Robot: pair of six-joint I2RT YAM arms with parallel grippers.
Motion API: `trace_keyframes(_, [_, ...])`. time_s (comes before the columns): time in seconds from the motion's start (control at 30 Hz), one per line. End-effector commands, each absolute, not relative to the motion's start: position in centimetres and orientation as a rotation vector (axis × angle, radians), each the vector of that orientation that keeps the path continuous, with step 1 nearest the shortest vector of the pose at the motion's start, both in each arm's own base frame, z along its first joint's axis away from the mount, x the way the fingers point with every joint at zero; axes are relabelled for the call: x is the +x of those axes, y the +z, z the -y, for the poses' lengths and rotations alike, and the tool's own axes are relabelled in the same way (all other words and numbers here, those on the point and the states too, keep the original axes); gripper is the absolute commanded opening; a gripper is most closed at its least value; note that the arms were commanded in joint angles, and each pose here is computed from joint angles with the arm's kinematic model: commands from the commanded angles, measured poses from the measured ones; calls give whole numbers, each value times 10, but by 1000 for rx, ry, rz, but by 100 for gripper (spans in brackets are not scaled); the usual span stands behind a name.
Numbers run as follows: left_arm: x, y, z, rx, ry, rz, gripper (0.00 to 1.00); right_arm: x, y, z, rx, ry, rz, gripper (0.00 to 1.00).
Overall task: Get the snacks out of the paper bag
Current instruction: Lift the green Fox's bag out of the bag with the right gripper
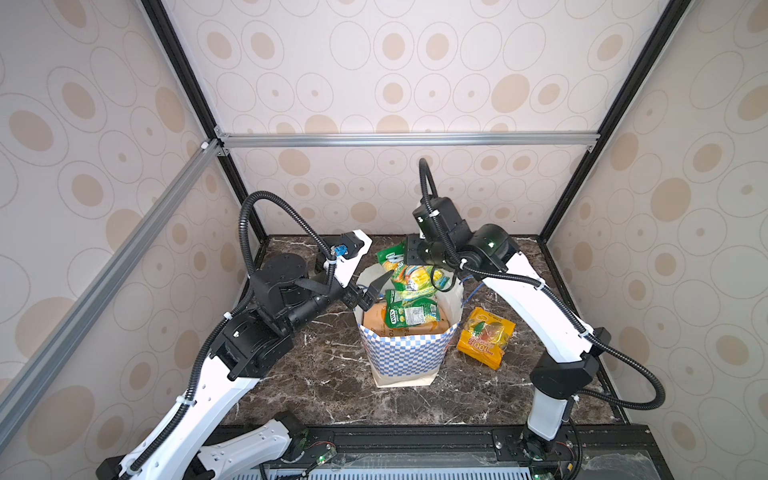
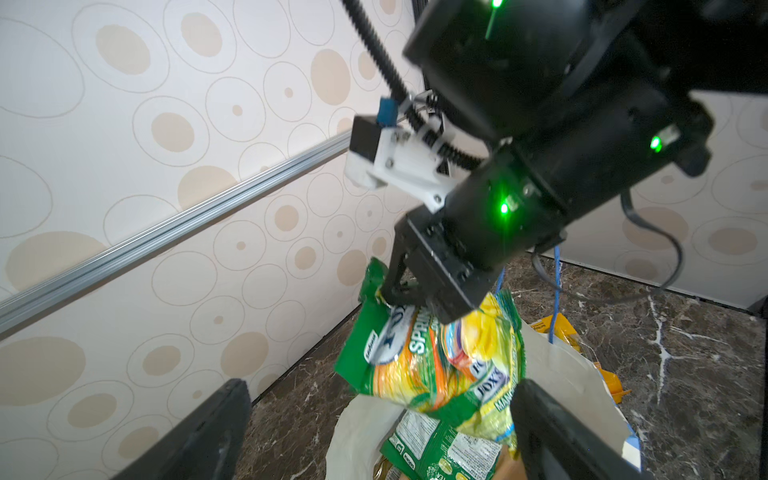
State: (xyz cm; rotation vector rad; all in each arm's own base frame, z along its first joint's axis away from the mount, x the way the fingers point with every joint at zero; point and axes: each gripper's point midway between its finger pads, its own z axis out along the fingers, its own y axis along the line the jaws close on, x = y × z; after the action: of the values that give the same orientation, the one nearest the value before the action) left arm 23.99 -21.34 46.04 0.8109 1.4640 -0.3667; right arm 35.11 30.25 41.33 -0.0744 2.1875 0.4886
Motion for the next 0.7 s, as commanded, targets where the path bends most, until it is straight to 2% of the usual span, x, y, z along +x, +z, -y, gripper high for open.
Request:
trace_keyframes(0.0, [230, 474, 224, 860, -430, -1418, 98, 357, 457, -270, 11, 460, -2064, 0])
trace_keyframes(0.2, [207, 462, 258, 1048, -647, -1415, 98, 359, 502, -220, 143, 474, -1930, 0])
trace_keyframes(0.4, [194, 451, 278, 1142, -802, -1431, 98, 349, 516, -149, 301, 405, -1868, 0])
trace_keyframes(0.67, [197, 430, 288, 1218, -802, -1499, 98, 315, 451, -40, 660, 360, -1870, 0])
